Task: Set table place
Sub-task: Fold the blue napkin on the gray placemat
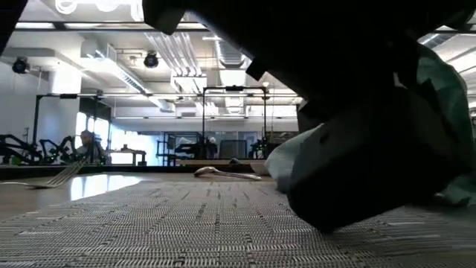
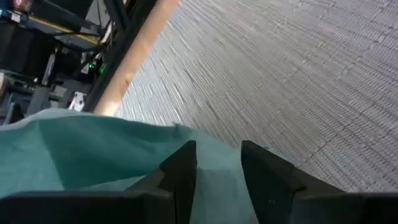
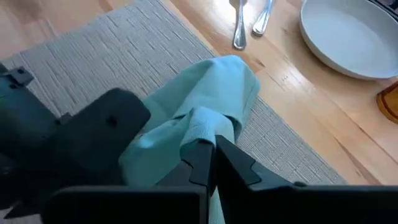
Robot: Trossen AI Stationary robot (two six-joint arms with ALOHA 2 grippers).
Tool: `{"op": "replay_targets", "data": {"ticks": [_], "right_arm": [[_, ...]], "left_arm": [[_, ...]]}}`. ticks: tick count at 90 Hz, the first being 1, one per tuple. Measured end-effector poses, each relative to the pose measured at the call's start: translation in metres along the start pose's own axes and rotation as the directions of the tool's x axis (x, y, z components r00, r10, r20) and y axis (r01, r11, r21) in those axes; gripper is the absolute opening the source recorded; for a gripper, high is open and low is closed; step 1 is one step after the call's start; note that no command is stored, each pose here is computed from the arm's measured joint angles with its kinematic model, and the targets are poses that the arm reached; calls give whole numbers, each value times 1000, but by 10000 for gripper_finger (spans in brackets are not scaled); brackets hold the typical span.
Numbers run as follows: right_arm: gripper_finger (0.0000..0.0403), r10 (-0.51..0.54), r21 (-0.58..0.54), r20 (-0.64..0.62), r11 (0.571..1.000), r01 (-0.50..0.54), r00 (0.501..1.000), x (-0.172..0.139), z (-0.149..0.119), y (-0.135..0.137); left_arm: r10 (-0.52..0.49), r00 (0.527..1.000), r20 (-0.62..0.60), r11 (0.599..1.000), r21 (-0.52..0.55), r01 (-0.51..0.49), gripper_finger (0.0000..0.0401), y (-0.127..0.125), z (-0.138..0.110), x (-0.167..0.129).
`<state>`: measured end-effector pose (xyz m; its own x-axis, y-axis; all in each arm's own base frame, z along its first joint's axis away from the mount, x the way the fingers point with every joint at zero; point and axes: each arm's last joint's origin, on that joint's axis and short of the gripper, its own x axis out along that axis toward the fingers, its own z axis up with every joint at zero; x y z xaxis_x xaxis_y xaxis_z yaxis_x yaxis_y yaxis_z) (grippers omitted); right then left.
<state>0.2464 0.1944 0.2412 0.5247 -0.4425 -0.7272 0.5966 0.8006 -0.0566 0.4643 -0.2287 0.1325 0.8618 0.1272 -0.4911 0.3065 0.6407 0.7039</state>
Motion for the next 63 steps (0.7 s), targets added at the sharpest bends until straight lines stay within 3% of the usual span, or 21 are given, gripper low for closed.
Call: {"op": "replay_targets", "data": {"ticks": [22, 63], "right_arm": [[0, 1, -7, -2, 1000, -1, 1000, 0, 0, 0], [0, 13, 1, 17, 1000, -13, 1000, 0, 1, 2]], "left_arm": [[-40, 999, 4, 999, 37, 40, 113, -7, 11, -17], [-46, 997, -65, 992, 117, 54, 112, -2, -6, -2]]}}
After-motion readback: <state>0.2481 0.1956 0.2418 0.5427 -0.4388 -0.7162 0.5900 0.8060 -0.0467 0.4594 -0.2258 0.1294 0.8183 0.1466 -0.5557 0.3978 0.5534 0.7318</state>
